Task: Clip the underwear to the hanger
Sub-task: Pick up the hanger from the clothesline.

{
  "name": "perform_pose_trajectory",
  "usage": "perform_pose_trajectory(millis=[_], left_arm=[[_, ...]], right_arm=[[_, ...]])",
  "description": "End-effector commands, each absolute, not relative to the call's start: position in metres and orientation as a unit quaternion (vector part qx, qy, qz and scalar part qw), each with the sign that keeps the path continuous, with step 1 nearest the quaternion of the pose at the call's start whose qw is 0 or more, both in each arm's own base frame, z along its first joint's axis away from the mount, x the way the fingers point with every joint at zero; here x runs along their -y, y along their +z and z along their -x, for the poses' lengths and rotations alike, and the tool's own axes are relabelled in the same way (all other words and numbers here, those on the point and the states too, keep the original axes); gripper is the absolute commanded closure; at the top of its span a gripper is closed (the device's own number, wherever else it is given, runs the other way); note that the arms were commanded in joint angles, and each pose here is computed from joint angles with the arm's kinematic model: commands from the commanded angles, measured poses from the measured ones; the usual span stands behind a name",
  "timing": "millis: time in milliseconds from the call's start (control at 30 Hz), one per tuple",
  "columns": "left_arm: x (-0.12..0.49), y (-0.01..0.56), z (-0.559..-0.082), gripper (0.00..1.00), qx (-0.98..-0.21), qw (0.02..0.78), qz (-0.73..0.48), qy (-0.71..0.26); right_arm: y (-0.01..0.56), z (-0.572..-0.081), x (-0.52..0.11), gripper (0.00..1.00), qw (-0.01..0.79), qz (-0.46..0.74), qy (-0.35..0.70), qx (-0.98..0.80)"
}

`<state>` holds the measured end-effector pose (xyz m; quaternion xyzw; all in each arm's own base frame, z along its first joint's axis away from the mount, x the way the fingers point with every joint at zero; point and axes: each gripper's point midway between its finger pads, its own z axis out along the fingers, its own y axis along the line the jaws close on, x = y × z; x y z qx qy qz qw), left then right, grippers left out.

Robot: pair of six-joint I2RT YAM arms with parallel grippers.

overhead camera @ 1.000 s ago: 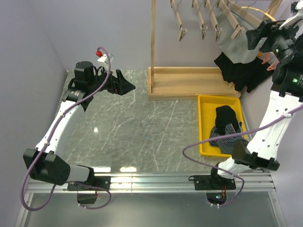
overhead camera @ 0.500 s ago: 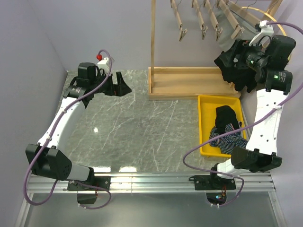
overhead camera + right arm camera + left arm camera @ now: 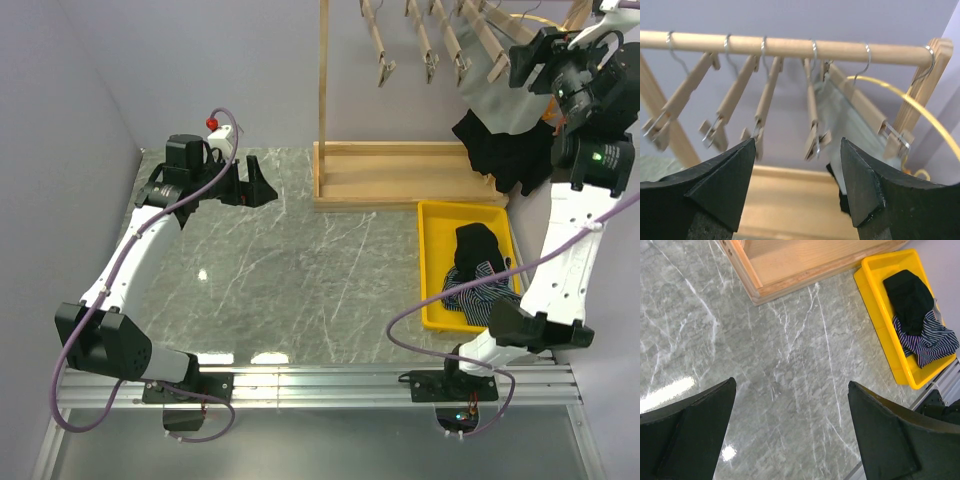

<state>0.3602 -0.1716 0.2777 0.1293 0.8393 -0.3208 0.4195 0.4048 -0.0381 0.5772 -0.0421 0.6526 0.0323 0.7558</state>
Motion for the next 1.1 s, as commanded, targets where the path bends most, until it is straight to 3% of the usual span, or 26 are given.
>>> perform_pose_trajectory(millis=[0,467,1067], left_arm=[[0.174,0.293,-0.357,0.01,-0.819,0.446,-0.138,-0.334],[0.170,0.286,-0.354,0.01,-0.821,0.450,-0.135,-0.324],[0.172,0.281,-0.359,0.01,-0.824,0.444,-0.131,-0.328]], right_arm=[[0.592,-0.438,0.053,0.25,0.790,0.028,0.020,-0.612],[0.571,-0.511,0.054,0.29,0.789,0.032,0.035,-0.613],[0.522,-0.546,0.037,0.34,0.751,0.048,0.055,-0.656]])
